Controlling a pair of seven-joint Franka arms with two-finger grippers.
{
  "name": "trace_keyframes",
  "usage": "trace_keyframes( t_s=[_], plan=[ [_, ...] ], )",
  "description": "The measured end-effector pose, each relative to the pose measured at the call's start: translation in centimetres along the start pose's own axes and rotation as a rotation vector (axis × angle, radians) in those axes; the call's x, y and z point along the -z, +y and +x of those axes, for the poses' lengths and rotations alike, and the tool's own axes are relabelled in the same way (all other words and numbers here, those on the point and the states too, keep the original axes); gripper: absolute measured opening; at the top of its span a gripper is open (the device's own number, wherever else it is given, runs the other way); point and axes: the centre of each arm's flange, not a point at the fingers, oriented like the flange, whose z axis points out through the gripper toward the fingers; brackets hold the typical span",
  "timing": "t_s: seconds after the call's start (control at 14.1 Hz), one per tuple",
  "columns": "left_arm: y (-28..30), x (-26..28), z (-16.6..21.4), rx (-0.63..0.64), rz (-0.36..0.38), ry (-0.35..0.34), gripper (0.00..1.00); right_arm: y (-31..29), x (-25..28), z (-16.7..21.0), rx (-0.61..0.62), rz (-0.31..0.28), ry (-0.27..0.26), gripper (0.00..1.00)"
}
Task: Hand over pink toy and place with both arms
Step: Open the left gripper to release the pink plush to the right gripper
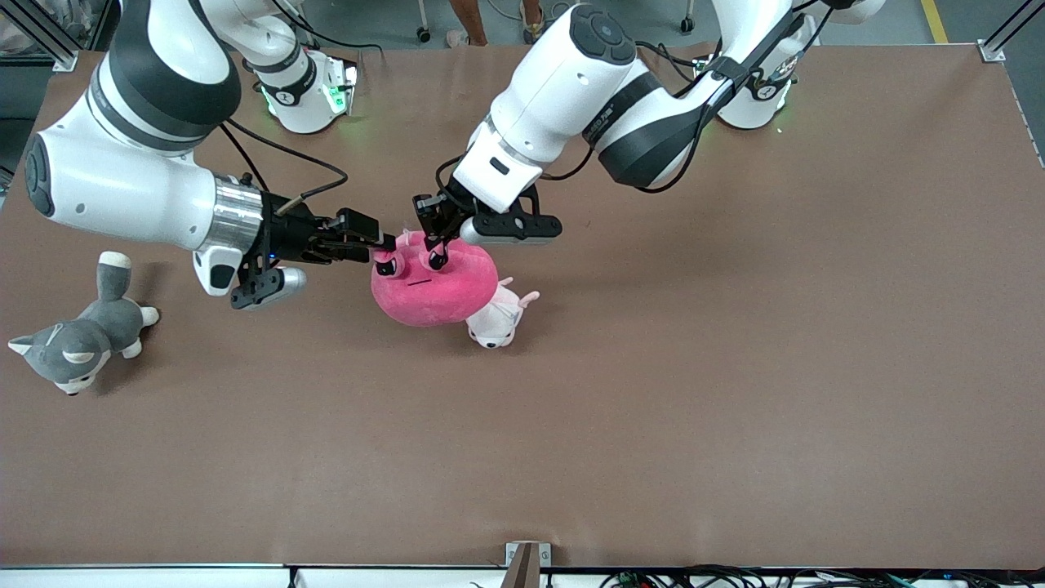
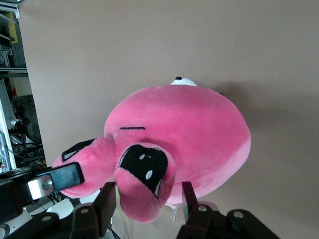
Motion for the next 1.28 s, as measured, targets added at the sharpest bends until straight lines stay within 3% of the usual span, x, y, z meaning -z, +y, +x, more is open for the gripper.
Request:
trace_keyframes(
  t_s=[0.28, 0.36, 0.5, 0.64, 0.85, 1.0, 1.28],
  plan=[
    [-0.1, -0.1, 0.1, 0.001, 0.001, 0.001, 0.08, -0.3, -0.5, 0.0, 0.004, -0.001, -0.005, 0.56],
    [-0.1, -0.1, 0.1, 0.002, 0.002, 0.001, 0.08, -0.3, -0.5, 0.0, 0.003, -0.001, -0.005, 0.48],
    [-0.1, -0.1, 0.2, 0.002, 0.002, 0.002, 0.08, -0.2, -0.5, 0.0, 0.003, -0.001, -0.005, 0.24],
    [-0.1, -0.1, 0.2, 0.002, 0.002, 0.002, 0.08, -0.2, -0.5, 0.0, 0.003, -0.001, -0.005, 0.1],
    [-0.2, -0.1, 0.3, 0.004, 0.003, 0.004, 0.08, -0.2, -0.5, 0.0, 0.003, -0.001, -0.005, 0.09],
    [-0.5, 0.1, 1.1, 0.011, 0.004, 0.012, 0.22, -0.2, -0.6, 0.0, 0.003, -0.002, -0.006, 0.09],
    [-1.8, 0.8, 4.0, 0.018, 0.026, 0.032, 0.66, -0.1, -0.6, 0.1, 0.001, -0.002, -0.007, 0.09]
  ],
)
